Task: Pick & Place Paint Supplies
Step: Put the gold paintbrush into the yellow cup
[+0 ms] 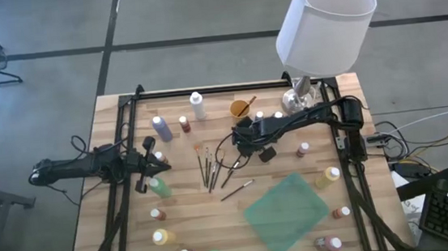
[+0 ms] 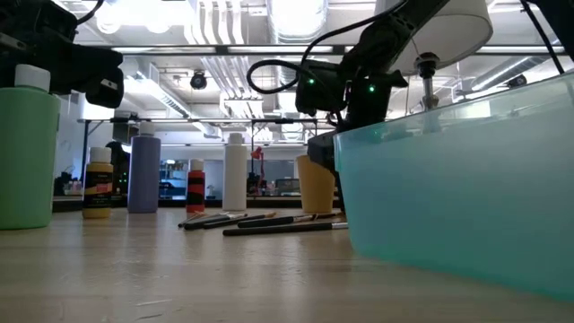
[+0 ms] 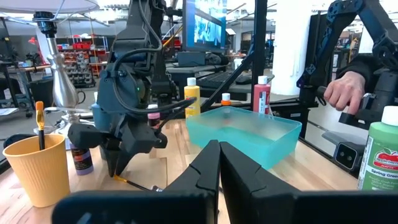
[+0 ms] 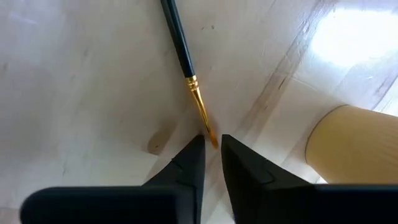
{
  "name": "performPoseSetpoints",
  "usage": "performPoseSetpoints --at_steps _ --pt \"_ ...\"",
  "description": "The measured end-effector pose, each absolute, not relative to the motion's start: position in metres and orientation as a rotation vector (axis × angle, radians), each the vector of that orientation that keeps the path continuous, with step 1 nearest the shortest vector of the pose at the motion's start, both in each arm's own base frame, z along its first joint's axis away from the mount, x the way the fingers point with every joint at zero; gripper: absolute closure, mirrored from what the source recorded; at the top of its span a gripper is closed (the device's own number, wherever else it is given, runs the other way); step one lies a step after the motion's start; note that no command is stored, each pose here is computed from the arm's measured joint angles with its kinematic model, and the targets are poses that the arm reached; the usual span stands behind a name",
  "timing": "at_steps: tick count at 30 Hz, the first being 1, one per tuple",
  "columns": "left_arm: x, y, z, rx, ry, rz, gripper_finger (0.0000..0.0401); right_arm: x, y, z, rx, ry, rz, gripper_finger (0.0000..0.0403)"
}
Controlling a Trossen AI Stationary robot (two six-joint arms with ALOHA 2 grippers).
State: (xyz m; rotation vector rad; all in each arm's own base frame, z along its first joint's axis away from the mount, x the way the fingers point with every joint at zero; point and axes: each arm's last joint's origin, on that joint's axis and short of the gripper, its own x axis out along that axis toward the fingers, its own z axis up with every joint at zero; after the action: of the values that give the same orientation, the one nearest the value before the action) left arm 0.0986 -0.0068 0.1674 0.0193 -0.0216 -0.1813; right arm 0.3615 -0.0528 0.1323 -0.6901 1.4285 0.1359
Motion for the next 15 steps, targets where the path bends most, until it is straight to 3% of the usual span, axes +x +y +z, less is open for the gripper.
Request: performPoseSetpoints --at_steps 8,15 --pt "0.0986 -0.0067 0.1674 0.019 -0.022 -0.181 0.0387 0.3623 -0.0525 0.1308 -0.681 1.425 0.136 0.0391" --pt "0.0986 -0.0067 0.1674 0.019 -0.022 -0.181 0.0387 0.3607 -0.052 0.1328 -0.668 1.429 0.142 0.0395"
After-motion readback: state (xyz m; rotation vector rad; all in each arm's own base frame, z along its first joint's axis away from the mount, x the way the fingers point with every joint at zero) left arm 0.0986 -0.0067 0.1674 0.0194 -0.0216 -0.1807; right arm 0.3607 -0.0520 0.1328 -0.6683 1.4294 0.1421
